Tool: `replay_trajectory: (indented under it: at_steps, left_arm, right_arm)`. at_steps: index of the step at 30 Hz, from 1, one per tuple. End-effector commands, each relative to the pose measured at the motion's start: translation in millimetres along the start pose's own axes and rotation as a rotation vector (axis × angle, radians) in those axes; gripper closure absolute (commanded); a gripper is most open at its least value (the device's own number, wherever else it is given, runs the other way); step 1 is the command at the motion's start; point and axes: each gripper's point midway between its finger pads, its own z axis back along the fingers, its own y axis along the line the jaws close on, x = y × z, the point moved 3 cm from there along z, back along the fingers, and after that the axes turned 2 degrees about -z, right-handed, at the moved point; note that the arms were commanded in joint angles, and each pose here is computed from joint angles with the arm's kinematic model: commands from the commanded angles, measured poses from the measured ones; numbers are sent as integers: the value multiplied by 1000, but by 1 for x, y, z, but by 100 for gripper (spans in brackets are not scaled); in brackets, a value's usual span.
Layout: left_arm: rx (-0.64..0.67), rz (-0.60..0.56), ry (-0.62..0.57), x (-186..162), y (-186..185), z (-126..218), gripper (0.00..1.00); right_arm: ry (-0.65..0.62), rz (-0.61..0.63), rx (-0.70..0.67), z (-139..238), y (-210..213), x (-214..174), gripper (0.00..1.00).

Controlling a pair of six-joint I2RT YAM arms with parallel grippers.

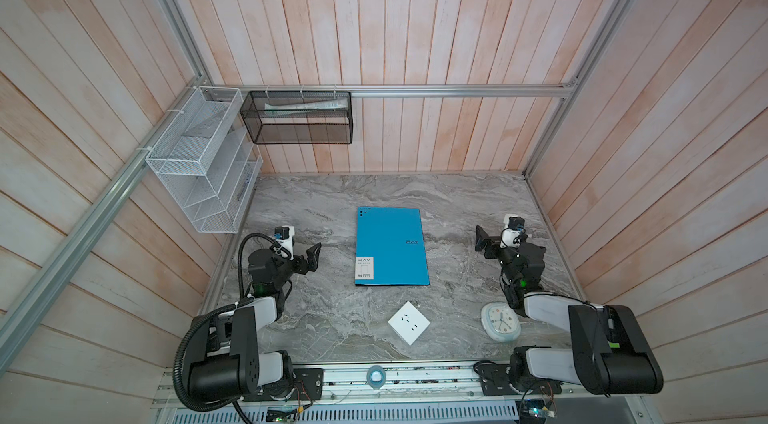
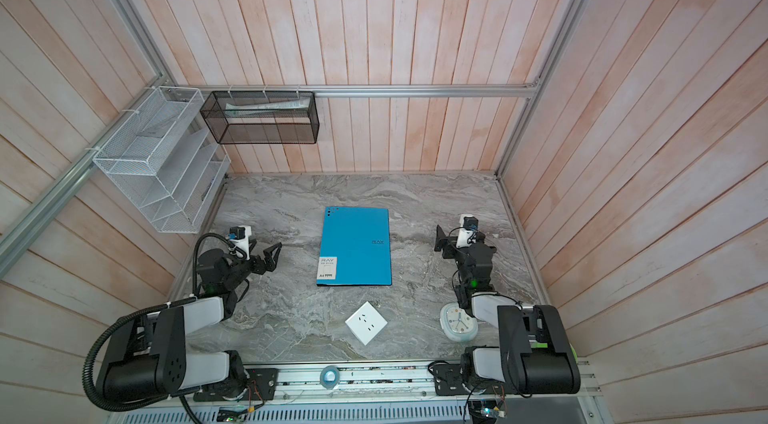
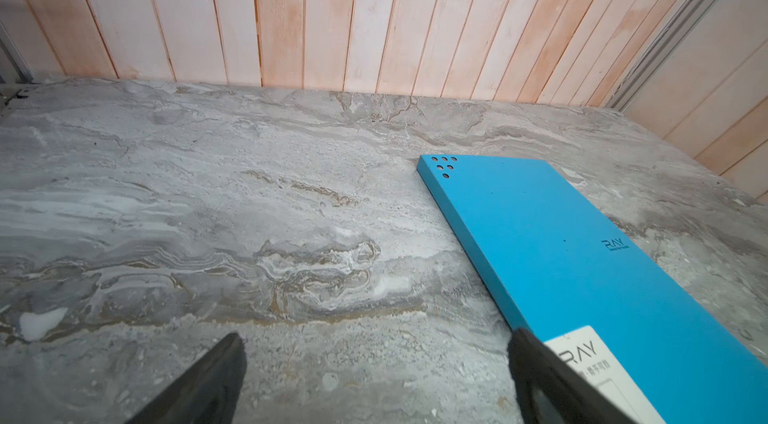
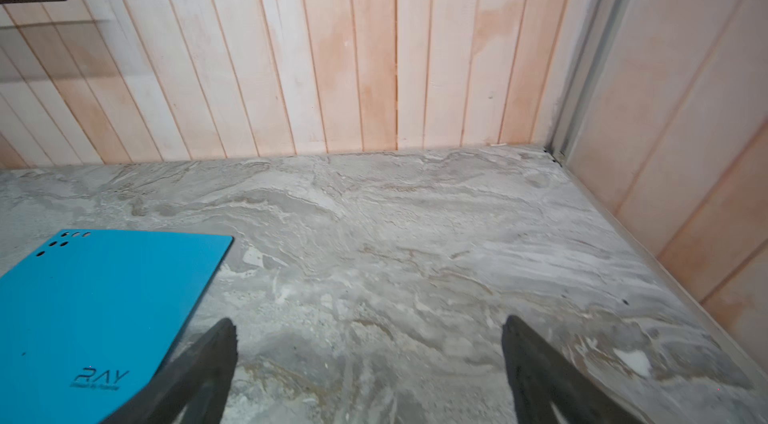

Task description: Put the files into the folder

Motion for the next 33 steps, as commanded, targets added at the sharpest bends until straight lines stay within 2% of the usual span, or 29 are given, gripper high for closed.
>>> replay_trajectory:
  at_steps: [1, 3, 6, 13, 16, 19, 21, 24, 26, 30, 31, 33]
  left_arm:
    - [7, 28, -133, 34, 3, 10, 0]
    - [-28, -4, -122, 34, -3, 14, 0]
    - [-45, -133, -121, 26, -6, 14, 0]
    - [-33, -37, -197, 36, 10, 11, 0]
    - [-33, -61, -200, 36, 12, 5, 0]
    - [-27, -57, -257, 32, 14, 7, 0]
    - [-13, -69, -221, 30, 14, 6, 0]
    - [-16, -109, -255, 29, 5, 10, 0]
    - [12, -103, -253, 27, 6, 12, 0]
    - [120, -103, -289, 18, 9, 19, 0]
    - [129, -111, -326, 22, 10, 18, 0]
    - [148, -86, -264, 19, 16, 9, 0]
  right_arm:
    - [-206, -49, 15, 19, -2, 48, 2]
    - [-163, -12, -23, 28, -4, 55, 2]
    - [-147, 65, -100, 41, -15, 48, 2]
    - [-158, 63, -91, 47, -25, 23, 2]
    - [-143, 72, -54, 38, -23, 15, 2]
    - [-122, 47, -41, 27, -26, 5, 2]
    - [-103, 42, -30, 21, -27, -4, 2]
    - [-107, 24, -21, 15, -29, -13, 2]
    - [-129, 41, 21, 15, -24, -12, 2]
    - [-62, 66, 37, 14, -22, -17, 2]
    - [-83, 65, 26, 19, -22, -16, 2]
    - [-128, 59, 12, 28, -22, -13, 2]
